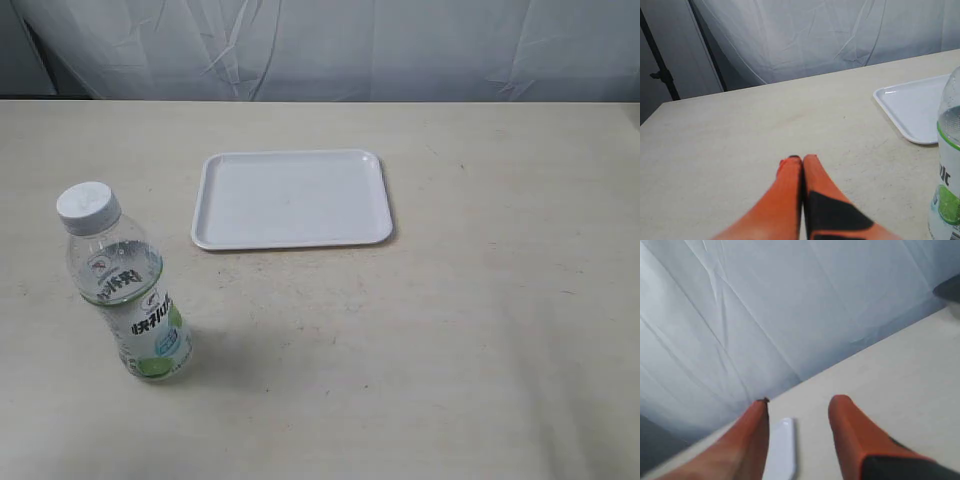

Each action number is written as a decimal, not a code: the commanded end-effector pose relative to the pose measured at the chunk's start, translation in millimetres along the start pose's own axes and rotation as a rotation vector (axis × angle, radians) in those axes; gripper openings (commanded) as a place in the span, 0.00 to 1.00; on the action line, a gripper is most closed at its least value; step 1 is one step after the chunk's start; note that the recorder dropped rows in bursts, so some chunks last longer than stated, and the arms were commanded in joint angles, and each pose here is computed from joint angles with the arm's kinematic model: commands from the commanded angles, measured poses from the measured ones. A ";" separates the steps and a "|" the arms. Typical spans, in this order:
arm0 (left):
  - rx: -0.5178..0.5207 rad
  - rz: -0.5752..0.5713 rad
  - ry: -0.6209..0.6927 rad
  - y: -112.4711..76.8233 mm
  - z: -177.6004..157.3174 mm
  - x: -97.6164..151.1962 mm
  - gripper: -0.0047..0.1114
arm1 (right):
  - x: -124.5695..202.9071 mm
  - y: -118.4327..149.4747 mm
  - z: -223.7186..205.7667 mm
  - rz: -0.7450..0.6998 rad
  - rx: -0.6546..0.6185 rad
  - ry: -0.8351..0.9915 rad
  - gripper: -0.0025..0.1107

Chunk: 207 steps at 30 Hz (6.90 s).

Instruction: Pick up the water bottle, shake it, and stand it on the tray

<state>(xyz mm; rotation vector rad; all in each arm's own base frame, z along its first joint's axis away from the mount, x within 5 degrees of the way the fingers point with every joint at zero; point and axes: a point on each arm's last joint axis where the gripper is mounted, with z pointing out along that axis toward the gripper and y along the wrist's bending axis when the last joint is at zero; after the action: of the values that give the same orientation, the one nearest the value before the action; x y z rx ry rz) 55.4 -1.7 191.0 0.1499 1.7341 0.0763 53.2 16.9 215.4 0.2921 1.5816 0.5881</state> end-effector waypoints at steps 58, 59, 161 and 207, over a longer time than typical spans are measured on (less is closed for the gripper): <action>0.000 -0.005 -0.010 -0.2 0.0 0.2 0.04 | 77.6 161.4 123.6 -0.816 -0.675 0.758 0.19; 0.000 -0.005 -0.010 -0.2 0.0 0.2 0.04 | 87.8 166.1 124.3 -0.842 -0.674 0.772 0.19; 0.000 -0.001 -0.010 -0.1 0.0 0.2 0.04 | 50.5 227.8 234.2 -0.660 -0.353 0.525 0.02; 0.001 -0.005 -0.010 -0.2 0.0 0.2 0.04 | 87.0 170.1 235.4 -0.475 -0.373 0.773 0.02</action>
<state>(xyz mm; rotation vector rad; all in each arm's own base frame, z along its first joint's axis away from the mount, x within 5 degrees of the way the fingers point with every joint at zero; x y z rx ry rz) 55.4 -1.7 191.0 0.1512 1.7340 0.0774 249.9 251.6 238.6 -0.6191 2.1104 0.6456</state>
